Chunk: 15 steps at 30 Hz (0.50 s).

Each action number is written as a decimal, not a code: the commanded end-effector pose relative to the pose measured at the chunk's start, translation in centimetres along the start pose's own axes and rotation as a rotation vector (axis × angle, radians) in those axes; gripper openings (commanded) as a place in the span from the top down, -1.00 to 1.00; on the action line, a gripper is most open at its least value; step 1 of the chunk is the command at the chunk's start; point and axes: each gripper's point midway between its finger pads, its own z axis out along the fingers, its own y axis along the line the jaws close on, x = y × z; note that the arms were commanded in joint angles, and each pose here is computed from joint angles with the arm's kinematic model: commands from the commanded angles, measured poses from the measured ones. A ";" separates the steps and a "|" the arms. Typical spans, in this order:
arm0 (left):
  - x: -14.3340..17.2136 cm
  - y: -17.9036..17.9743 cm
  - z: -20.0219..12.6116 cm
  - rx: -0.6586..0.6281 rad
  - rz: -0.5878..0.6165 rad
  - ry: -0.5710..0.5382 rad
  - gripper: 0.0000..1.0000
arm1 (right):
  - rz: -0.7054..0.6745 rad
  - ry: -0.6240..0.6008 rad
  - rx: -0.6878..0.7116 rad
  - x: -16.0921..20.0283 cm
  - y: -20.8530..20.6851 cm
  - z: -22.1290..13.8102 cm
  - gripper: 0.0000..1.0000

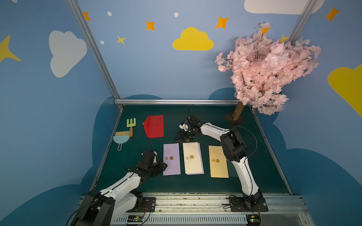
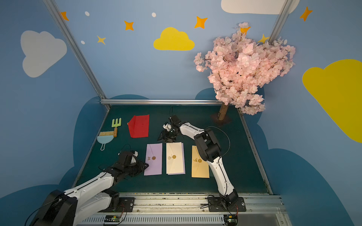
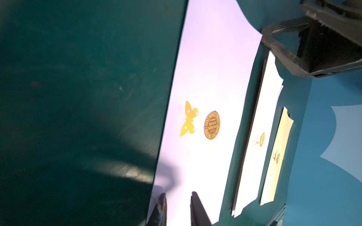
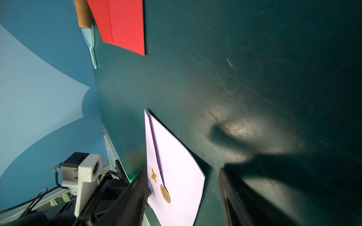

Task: Open the envelope
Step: Pick up the envelope from the center of the board.

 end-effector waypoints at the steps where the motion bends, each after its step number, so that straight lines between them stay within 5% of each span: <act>1: 0.6 1.4 0.2 -0.048 -0.015 0.025 0.52 | 0.012 0.054 -0.025 0.9 -0.5 1.1 -0.16; 15: 0.5 1.8 0.1 -0.045 -0.031 0.028 0.51 | -0.033 0.121 -0.125 3.5 2.8 1.8 -0.06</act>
